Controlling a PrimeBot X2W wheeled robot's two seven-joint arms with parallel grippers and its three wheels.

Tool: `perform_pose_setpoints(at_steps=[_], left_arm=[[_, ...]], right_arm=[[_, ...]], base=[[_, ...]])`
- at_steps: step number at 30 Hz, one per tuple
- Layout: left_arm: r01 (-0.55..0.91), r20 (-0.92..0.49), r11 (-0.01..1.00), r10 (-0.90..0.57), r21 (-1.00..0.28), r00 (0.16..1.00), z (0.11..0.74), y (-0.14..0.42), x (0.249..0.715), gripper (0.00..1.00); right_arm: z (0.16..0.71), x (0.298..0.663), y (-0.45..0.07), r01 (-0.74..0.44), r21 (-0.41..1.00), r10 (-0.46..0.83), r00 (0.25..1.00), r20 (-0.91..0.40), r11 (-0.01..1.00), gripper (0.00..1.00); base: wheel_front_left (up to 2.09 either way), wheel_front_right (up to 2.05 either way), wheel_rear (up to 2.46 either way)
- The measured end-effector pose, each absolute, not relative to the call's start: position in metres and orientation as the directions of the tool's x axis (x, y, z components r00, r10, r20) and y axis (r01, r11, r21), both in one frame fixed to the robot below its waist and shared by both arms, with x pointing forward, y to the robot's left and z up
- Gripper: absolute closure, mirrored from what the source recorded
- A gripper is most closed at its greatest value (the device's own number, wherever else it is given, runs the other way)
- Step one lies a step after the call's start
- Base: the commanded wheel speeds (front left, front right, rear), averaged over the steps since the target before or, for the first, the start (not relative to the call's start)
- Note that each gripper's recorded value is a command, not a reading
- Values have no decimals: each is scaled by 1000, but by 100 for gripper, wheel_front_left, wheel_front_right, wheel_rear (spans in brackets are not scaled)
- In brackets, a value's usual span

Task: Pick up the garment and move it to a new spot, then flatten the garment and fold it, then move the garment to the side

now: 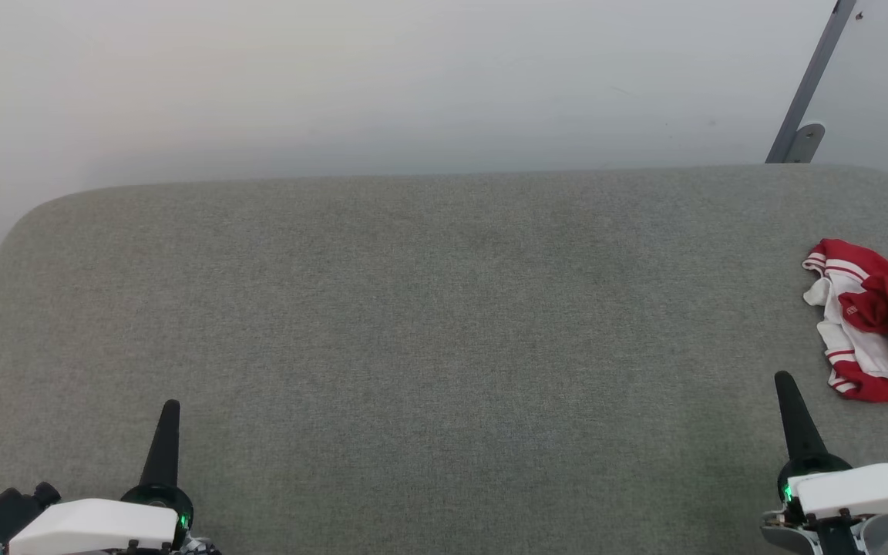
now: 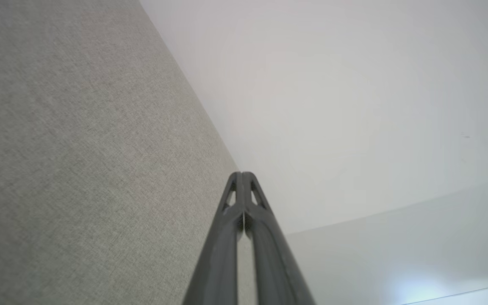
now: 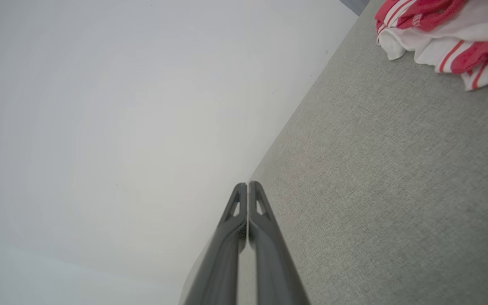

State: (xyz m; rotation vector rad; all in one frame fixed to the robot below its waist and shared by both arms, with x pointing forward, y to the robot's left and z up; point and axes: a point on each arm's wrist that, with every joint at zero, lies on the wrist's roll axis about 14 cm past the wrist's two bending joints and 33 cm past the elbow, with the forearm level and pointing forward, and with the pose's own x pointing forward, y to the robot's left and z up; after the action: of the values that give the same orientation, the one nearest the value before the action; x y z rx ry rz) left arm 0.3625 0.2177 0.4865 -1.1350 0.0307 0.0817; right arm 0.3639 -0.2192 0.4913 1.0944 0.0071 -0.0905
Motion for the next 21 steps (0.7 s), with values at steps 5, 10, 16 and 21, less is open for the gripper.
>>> perform_pose_setpoints(at_steps=[5,10,16,21], left_arm=[[-78,-66,374,46,-924,997,487,216,365,100],[-72,-63,335,40,-940,997,489,214,367,100],[-62,-54,287,35,-956,998,492,212,371,100],[-60,-55,255,30,-965,998,492,211,372,100]], right_arm=[[494,368,-217,65,910,-63,997,-43,410,100],[494,369,-216,65,929,-58,997,-46,365,100],[495,372,-213,56,947,-49,998,-43,315,100],[495,374,-211,53,960,-42,998,-43,274,100]], base=[[0,0,0],[0,0,0],[0,0,0],[0,0,0]])
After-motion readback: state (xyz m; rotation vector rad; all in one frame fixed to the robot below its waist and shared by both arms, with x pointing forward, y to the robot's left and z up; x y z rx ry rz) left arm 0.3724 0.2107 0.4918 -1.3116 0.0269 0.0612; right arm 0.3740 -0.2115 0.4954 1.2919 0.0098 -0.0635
